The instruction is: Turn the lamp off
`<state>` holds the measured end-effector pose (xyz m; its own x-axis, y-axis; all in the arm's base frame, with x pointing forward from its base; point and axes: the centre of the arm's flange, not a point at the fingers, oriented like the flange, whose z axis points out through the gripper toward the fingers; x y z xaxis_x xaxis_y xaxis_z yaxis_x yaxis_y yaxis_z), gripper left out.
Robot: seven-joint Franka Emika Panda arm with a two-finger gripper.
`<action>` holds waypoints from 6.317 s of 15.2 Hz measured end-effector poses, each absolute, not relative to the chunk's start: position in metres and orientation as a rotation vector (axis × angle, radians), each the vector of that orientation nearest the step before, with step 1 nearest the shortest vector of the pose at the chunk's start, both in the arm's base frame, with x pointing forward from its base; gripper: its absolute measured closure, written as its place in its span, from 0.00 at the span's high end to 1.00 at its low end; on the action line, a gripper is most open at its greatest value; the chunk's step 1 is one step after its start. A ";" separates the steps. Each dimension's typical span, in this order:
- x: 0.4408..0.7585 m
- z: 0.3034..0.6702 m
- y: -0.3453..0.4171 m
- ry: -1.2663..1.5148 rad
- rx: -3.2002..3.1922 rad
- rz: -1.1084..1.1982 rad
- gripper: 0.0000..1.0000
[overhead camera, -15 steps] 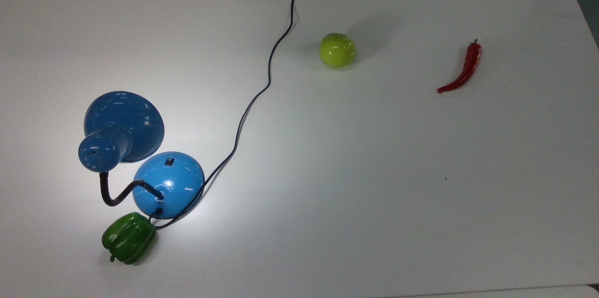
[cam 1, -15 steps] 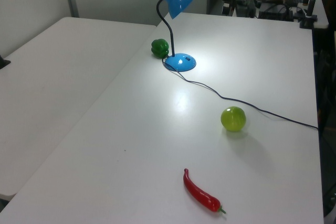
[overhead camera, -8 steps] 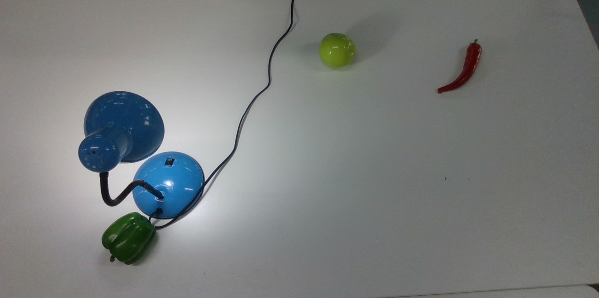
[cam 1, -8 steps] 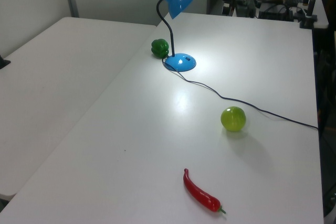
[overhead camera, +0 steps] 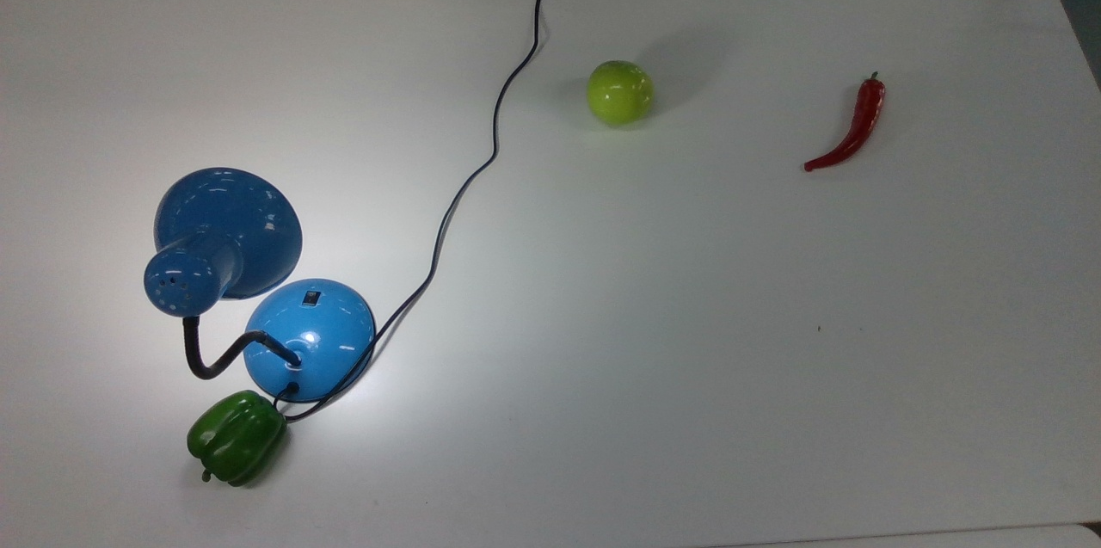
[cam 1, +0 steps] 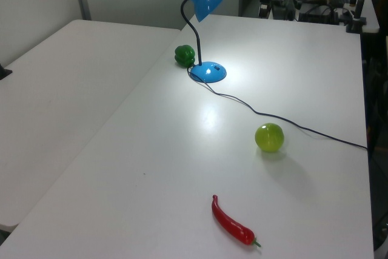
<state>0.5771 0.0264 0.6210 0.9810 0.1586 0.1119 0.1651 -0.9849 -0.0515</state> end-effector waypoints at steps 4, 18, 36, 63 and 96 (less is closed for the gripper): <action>0.577 0.621 0.022 -0.289 -3.063 -0.168 0.18; 0.583 0.579 -0.018 -0.298 -3.090 -0.044 0.01; 0.635 0.432 -0.074 -0.323 -3.205 -0.380 0.01; 0.694 0.329 -0.097 -0.185 -3.165 -0.879 0.01; 0.705 0.319 -0.090 -0.182 -3.153 -0.883 0.01</action>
<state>0.7053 -0.0899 0.3191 0.8496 0.1430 0.5077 0.0691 -0.9844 0.1616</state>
